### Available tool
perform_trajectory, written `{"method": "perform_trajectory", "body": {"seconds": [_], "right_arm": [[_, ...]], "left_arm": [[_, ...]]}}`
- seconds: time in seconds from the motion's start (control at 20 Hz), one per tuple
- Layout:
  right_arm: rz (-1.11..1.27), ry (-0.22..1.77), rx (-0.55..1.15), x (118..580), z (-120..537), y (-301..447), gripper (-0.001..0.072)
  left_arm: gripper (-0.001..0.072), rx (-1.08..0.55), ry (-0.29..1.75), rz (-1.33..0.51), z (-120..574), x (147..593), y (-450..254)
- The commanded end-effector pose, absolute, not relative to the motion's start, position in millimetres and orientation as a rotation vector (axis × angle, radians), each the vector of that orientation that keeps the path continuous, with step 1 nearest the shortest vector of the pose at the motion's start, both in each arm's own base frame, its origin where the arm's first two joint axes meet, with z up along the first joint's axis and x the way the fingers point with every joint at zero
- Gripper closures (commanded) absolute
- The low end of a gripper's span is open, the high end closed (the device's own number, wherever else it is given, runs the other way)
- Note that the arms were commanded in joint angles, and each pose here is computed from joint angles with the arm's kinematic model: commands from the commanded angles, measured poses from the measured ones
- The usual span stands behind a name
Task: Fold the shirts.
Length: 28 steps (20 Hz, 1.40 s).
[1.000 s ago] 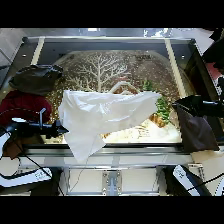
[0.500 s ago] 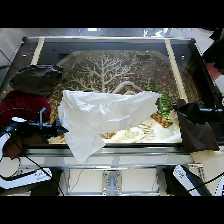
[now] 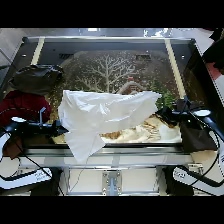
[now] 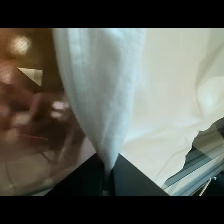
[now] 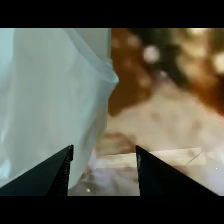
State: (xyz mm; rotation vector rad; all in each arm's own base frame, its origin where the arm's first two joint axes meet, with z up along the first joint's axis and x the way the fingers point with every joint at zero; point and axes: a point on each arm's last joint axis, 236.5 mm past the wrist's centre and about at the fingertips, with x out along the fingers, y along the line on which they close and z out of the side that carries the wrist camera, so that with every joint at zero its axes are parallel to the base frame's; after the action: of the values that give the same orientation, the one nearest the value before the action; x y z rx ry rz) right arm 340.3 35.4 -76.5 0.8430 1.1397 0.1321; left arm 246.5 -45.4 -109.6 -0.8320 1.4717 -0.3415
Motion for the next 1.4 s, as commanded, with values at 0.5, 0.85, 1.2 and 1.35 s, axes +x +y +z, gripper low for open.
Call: {"method": "perform_trajectory", "body": {"seconds": [0.5,0.85,1.2,1.35], "right_arm": [[0.406,1.118,0.714,398,-44,92,0.0699],[0.580,1.036,0.336,321,140,98,0.0699],[0.350,0.388,0.069,204,361,82,0.0700],[0.277,0.242,0.013,164,413,75,0.0700]], "left_arm": [[0.0692,-0.994,1.267,-0.380,-64,288,-61],[0.0692,-1.080,0.267,-0.506,206,325,-16],[0.0693,-0.888,-0.261,-0.851,432,228,-57],[0.0694,-0.679,-0.286,-0.993,497,194,-100]]}}
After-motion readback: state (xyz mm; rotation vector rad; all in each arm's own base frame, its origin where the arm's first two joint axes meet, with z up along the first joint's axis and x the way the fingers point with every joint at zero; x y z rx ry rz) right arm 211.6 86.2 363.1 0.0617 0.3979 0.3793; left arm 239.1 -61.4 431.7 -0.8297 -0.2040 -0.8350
